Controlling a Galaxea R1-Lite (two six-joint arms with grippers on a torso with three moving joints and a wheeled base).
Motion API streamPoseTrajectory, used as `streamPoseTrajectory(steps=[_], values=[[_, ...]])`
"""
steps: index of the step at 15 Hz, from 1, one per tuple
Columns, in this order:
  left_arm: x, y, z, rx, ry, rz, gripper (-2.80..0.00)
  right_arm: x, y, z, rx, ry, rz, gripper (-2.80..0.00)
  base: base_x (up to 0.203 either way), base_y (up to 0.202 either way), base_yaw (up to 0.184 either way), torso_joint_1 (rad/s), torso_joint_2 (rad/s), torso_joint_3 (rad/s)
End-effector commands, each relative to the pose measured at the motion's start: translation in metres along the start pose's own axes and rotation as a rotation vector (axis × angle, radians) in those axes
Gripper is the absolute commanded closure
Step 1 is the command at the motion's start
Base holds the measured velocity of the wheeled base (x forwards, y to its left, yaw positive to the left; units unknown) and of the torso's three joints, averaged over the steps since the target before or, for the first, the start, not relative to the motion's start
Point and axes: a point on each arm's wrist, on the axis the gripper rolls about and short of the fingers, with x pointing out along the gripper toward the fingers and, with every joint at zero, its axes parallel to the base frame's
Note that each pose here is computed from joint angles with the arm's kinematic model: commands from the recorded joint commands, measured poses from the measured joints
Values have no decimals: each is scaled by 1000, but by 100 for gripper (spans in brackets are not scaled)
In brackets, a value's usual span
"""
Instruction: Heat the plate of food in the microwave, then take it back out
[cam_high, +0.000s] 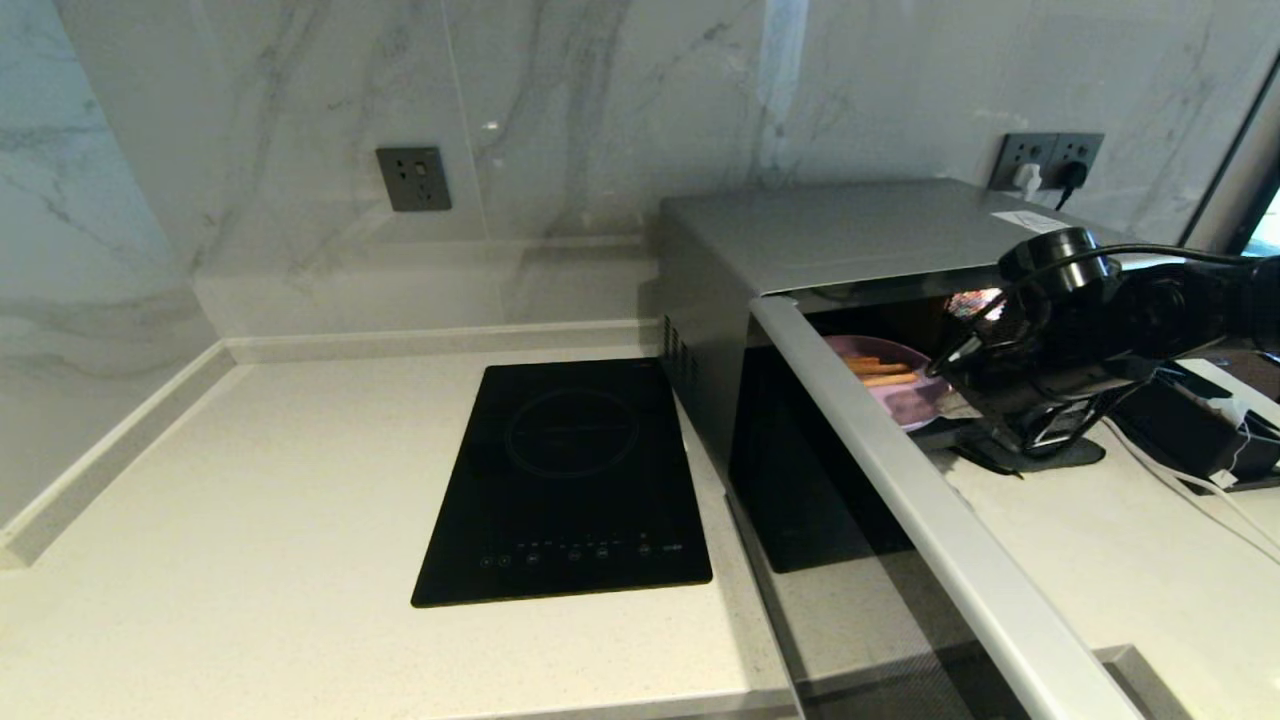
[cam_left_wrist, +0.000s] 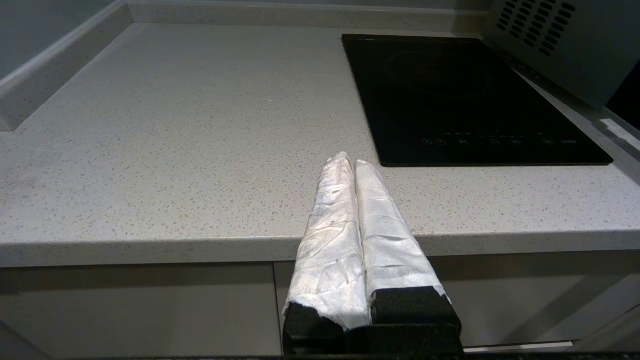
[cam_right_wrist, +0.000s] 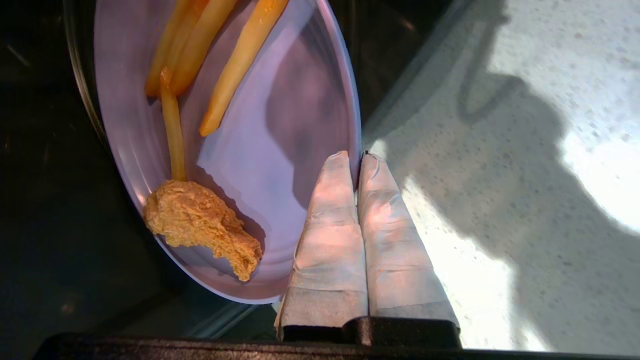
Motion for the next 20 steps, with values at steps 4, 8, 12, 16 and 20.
streamPoseTrajectory(steps=[4,8,12,16,20], values=[[0,0,0,0,0,1,0,-47,-20,-5,20,-2,10,0,0,0,0,0,0,0],[0,0,0,0,0,1,0,-76,-42,-5,47,-31,-4,0,0,0,0,0,0,0],[0,0,0,0,0,1,0,-99,-56,-11,58,-53,-18,0,0,0,0,0,0,0],[0,0,0,0,0,1,0,-116,-73,-9,90,-77,-44,0,0,0,0,0,0,0],[0,0,0,-1,0,1,0,-125,-93,3,146,-118,-95,0,0,0,0,0,0,0]])
